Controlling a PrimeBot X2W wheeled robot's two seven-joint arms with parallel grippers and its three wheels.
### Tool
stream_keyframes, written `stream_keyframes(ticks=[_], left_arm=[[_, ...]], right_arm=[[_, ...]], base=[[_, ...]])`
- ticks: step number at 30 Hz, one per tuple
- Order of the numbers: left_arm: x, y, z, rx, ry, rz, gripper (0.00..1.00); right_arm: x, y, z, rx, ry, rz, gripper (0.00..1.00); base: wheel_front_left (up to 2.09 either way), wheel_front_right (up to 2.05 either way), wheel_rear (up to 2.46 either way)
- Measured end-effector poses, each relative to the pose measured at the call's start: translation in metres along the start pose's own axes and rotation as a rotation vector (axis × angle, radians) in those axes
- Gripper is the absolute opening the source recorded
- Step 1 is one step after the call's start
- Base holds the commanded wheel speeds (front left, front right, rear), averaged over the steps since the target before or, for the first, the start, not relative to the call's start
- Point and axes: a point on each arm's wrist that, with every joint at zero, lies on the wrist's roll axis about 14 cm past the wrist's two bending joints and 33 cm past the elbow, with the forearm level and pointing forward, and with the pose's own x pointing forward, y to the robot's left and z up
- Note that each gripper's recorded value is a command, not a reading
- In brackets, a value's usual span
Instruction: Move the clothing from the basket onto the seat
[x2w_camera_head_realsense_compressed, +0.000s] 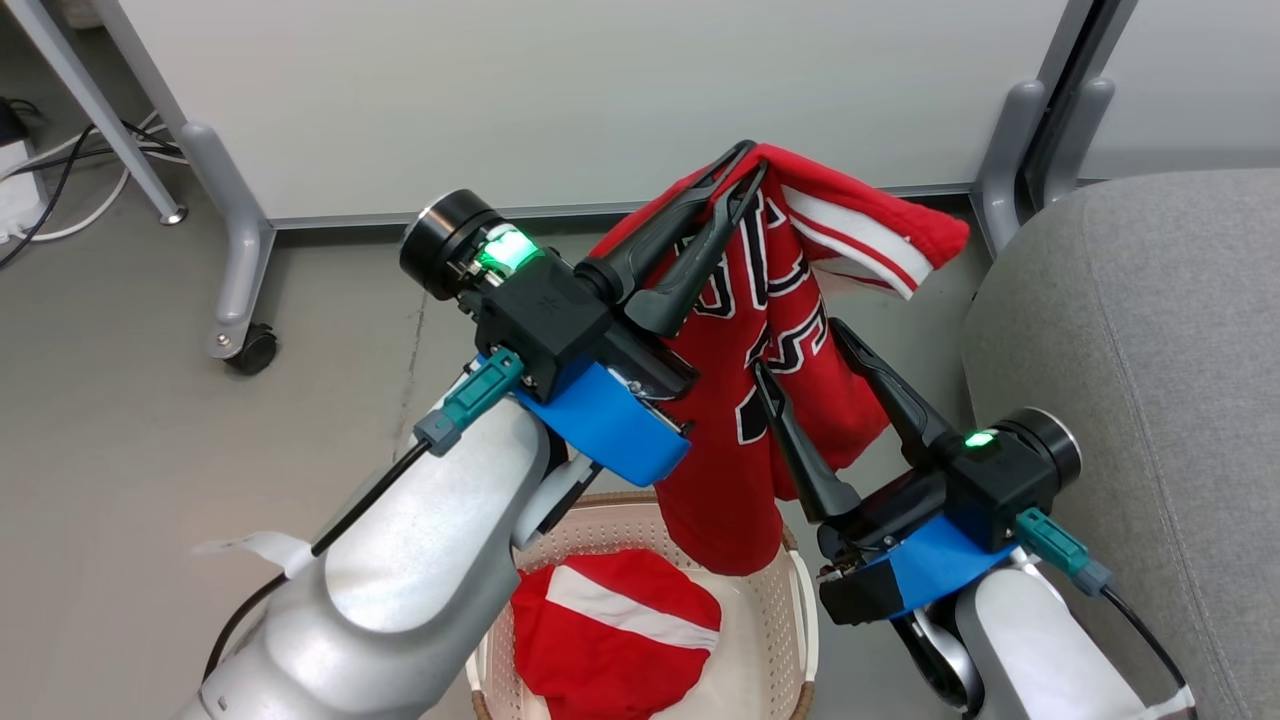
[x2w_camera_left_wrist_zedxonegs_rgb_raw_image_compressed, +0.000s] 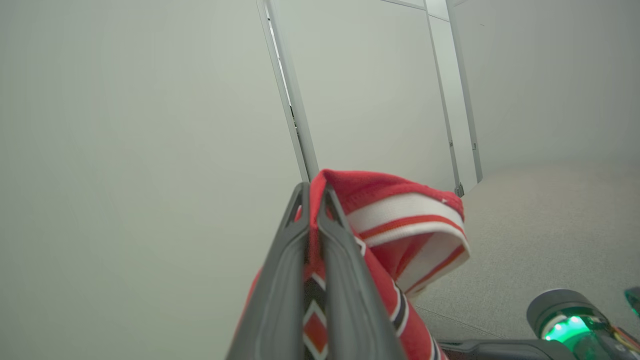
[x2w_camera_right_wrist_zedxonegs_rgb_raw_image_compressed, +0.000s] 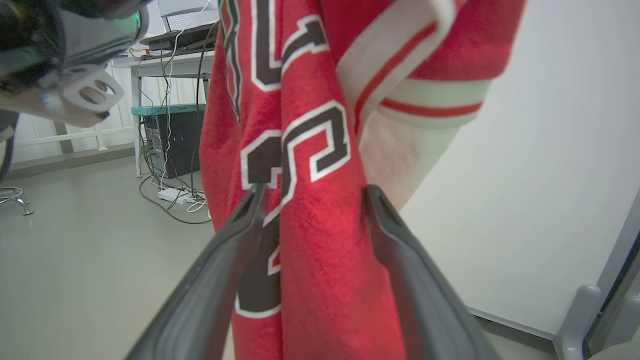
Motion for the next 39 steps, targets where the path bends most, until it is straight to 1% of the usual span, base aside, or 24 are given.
stream_keyframes(ticks=[10, 11, 12, 23, 39], left_arm=[[-0.003, -0.010, 0.008, 0.011, -0.013, -0.015, 0.00], [-0.003, -0.011, 0.008, 0.010, -0.013, -0.017, 0.00], [-0.003, -0.012, 0.008, 0.009, -0.013, -0.018, 0.00], [-0.009, -0.010, 0.002, 0.008, 0.009, -0.007, 0.00], [-0.009, -0.009, -0.003, 0.007, 0.019, -0.005, 0.00]], right_arm=[[0.014, 0.018, -0.014, -0.024, 0.053, 0.097, 1.00], [0.014, 0.021, -0.016, -0.020, 0.059, 0.106, 0.36], [0.015, 0.023, -0.018, -0.014, 0.064, 0.113, 0.00], [0.016, 0.032, -0.021, 0.008, 0.071, 0.132, 0.00], [0.016, 0.032, -0.021, 0.018, 0.067, 0.131, 0.00]], base=[[0.00, 0.00, 0.00], [0.00, 0.00, 0.00], [0.00, 0.00, 0.00], [0.00, 0.00, 0.00], [0.00, 0.00, 0.00]])
